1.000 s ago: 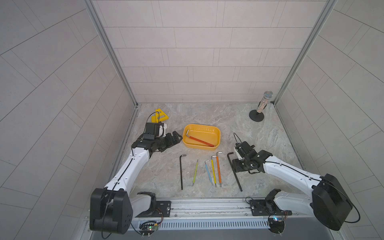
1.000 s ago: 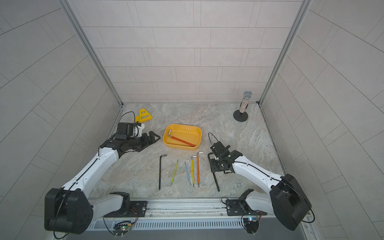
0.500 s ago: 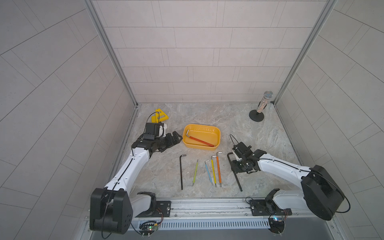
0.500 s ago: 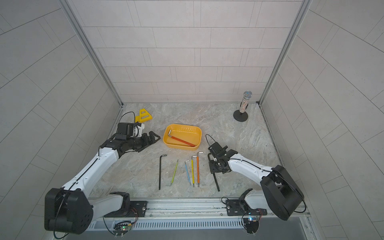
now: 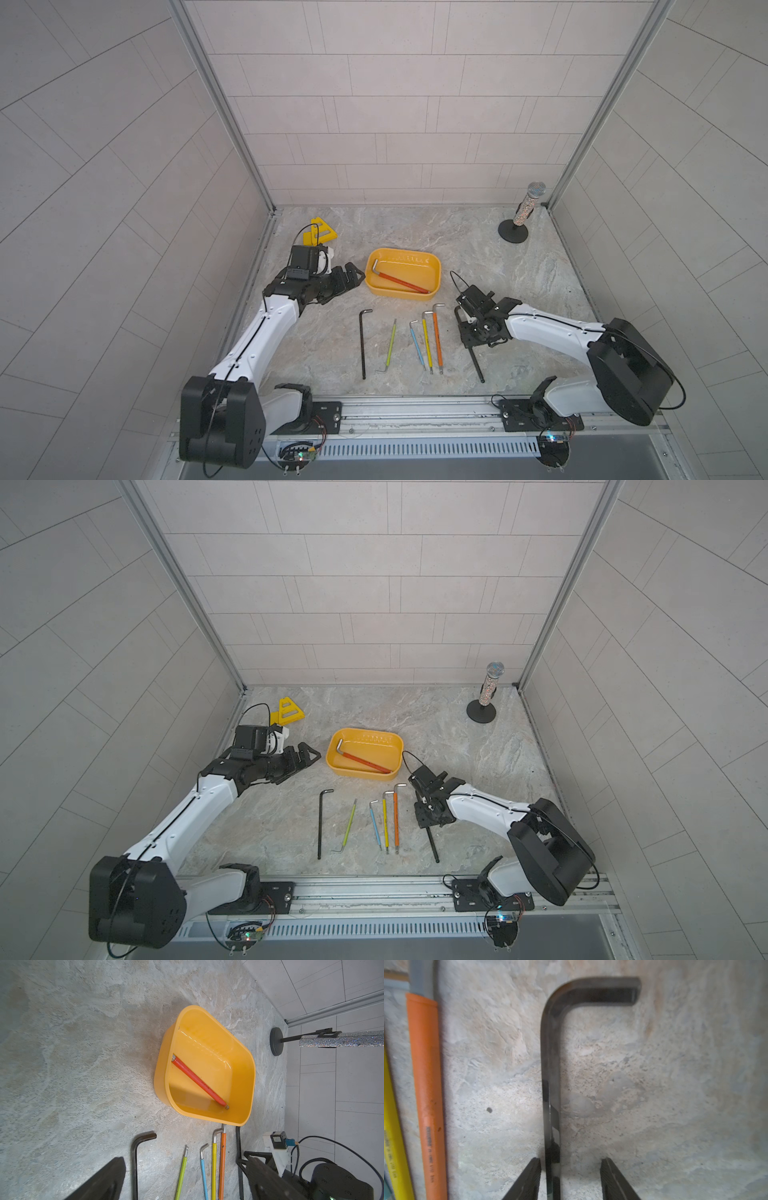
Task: Put the hex key on the desktop into the storage box
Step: Pick up the Allen key from the center of the board.
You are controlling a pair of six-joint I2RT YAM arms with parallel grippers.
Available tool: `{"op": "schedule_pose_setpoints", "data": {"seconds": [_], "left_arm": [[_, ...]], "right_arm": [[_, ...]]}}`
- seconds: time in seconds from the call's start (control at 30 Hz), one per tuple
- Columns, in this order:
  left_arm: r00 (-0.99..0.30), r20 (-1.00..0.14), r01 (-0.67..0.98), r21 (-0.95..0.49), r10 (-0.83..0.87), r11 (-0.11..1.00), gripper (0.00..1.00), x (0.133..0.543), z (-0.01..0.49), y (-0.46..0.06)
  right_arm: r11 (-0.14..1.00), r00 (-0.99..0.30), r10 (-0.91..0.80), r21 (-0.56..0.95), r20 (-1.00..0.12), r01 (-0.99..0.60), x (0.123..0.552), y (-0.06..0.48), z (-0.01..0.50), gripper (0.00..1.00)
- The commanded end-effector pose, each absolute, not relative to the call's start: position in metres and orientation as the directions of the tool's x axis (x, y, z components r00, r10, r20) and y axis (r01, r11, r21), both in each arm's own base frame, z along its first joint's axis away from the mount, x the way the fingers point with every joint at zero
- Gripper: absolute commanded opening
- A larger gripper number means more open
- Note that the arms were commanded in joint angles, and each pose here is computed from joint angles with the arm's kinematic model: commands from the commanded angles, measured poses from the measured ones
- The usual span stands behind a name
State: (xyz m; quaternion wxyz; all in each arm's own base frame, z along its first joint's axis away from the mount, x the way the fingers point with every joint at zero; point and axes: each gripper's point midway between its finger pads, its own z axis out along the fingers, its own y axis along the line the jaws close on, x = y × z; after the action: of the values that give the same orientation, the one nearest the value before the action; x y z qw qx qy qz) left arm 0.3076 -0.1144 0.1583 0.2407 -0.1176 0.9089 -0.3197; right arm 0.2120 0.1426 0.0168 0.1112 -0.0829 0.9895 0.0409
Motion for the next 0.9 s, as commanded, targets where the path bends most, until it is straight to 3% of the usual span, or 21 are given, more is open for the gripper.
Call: {"op": "schedule_pose_setpoints", "data": {"seconds": [0.0, 0.33, 0.57, 0.87], "left_arm": [[-0.861, -0.358, -0.057, -0.638, -0.362, 0.768, 0.98, 0.304, 0.156, -0.115], [-0.861, -0.359, -0.055, -0.638, -0.360, 0.768, 0.98, 0.302, 0.157, -0.115], [-0.858, -0.369, -0.052, -0.631, -0.358, 0.774, 0.98, 0.301, 0.158, -0.114], [-0.856, -0.371, -0.050, -0.632, -0.359, 0.773, 0.98, 0.300, 0.159, -0.114]], "right_arm": [[0.988, -0.967, -0.152, -0.002, -0.206, -0.154, 0.209, 0.134, 0.006, 0.49], [0.984, -0.965, -0.177, -0.028, -0.195, -0.175, 0.205, 0.142, -0.006, 0.41], [0.984, -0.963, -0.180, -0.022, -0.200, -0.180, 0.206, 0.148, -0.007, 0.12], [0.984, -0.947, -0.175, -0.027, -0.271, -0.174, 0.210, 0.143, 0.019, 0.00]]}}
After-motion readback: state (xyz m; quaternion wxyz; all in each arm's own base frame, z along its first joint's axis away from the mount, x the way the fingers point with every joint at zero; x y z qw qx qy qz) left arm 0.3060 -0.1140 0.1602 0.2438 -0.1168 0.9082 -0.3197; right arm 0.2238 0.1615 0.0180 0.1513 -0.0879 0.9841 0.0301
